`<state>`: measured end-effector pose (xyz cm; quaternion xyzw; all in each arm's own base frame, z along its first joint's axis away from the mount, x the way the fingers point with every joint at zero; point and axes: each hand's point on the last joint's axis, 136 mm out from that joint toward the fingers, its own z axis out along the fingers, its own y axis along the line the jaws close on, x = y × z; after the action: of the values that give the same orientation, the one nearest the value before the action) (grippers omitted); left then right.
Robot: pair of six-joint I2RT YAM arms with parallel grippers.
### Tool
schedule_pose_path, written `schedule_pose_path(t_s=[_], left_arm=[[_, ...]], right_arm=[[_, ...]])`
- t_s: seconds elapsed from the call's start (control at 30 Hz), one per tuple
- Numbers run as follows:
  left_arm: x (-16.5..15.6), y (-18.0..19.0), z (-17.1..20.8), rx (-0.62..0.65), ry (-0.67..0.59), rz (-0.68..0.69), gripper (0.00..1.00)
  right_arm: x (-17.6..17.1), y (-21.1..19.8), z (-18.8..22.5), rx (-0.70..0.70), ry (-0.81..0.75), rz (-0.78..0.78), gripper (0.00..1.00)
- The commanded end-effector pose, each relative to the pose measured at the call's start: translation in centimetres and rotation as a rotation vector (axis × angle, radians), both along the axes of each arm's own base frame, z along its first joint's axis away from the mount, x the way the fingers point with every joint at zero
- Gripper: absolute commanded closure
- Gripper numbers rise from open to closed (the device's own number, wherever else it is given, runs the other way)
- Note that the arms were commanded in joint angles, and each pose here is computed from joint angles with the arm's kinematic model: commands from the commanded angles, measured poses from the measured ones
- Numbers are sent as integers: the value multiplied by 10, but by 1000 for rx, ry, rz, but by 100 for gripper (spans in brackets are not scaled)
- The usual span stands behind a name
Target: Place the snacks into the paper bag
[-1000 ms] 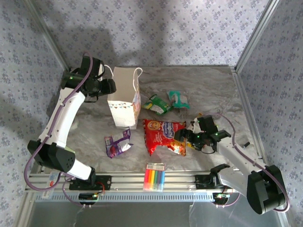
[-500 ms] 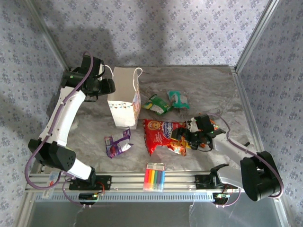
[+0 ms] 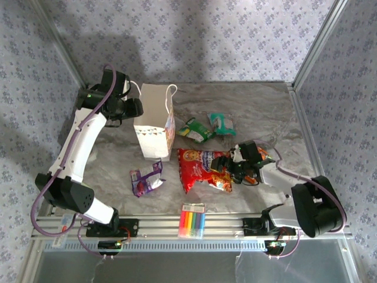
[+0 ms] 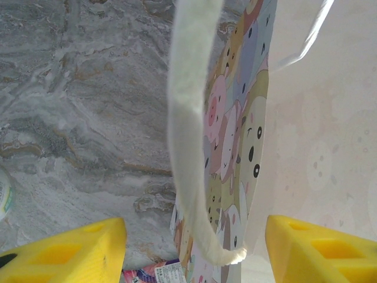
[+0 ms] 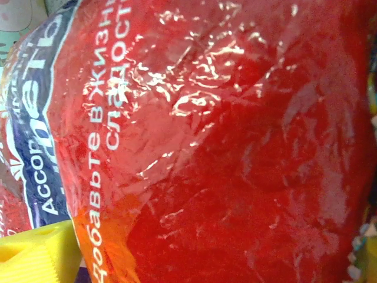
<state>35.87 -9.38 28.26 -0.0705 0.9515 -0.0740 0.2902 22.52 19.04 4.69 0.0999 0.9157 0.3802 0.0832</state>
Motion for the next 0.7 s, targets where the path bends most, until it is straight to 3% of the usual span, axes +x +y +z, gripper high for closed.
schedule_pose_path(t_s=[0.0,0.5,0.67], left_arm=[[-11,3,1,10,7,8,37],[-11,3,-7,13,14,7,38],[-10,3,-7,14,12,6,38]], right_arm=[[10,-4,-9,-49,10,-58,12],[13,-23,-4,-144,-26,-109,65],[18,-27,7,-165,-64,-119,70]])
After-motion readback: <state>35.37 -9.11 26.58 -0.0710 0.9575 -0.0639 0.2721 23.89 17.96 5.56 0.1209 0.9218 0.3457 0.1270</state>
